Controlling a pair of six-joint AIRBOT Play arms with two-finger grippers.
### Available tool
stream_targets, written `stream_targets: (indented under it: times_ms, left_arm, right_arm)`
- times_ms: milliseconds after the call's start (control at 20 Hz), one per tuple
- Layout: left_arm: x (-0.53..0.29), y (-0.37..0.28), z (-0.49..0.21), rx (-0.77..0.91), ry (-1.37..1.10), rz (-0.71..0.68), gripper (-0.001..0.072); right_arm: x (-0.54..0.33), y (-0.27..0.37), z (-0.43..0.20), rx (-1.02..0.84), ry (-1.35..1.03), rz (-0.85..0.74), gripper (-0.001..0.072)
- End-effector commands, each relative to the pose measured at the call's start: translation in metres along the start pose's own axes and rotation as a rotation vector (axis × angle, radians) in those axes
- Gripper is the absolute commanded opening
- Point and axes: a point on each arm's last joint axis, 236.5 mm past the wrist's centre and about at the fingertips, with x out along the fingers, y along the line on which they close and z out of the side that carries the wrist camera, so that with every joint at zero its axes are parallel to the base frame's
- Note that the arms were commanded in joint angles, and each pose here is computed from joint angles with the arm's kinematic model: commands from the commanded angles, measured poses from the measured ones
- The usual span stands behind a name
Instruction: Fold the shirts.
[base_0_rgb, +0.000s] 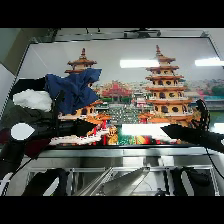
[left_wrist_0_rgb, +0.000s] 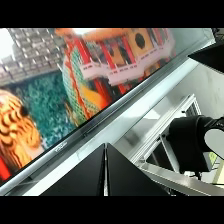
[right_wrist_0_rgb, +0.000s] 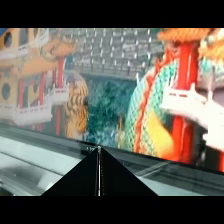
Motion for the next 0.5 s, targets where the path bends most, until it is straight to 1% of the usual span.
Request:
stream_targets:
  times_ms: [0,100,150,200,250,300,350,400,450]
  left_arm:
    - [-0.001,0.009,0.022,0.001,-0.092,0.037,0.0019]
    - [-0.003,0.014,0.034,0.003,-0.145,0.061,0.0018]
    - [-0.005,0.023,0.04,0.033,-0.167,0.098,0.0019]
    - [-0.015,0.041,0.052,0.088,-0.199,0.188,0.0021]
    - [-0.033,0.068,0.07,0.148,-0.232,0.319,0.009]
    - [-0.057,0.094,0.091,0.182,-0.269,0.441,0.0329]
    - [-0.089,0.124,0.113,0.176,-0.309,0.562,0.0524]
    - [-0.115,0.149,0.128,0.134,-0.342,0.637,0.072]
    - [-0.138,0.176,0.137,0.068,-0.367,0.687,0.0708]
  right_arm:
    - [-0.001,-0.003,0.021,0.006,-0.09,-0.01,0.002]
    - [-0.001,0.006,0.024,0.021,-0.103,0.027,0.0019]
    - [-0.002,0.011,0.026,0.03,-0.109,0.048,0.0019]
    - [-0.002,0.016,0.027,0.038,-0.112,0.07,0.0019]
    - [-0.002,0.018,0.029,0.042,-0.119,0.079,0.002]
    - [-0.002,0.017,0.032,0.044,-0.131,0.075,0.002]
    - [-0.002,0.015,0.032,0.046,-0.131,0.07,0.0021]
    - [-0.001,0.012,0.031,0.045,-0.126,0.061,0.005]
    - [0.0,0.009,0.031,0.043,-0.121,0.05,0.0237]
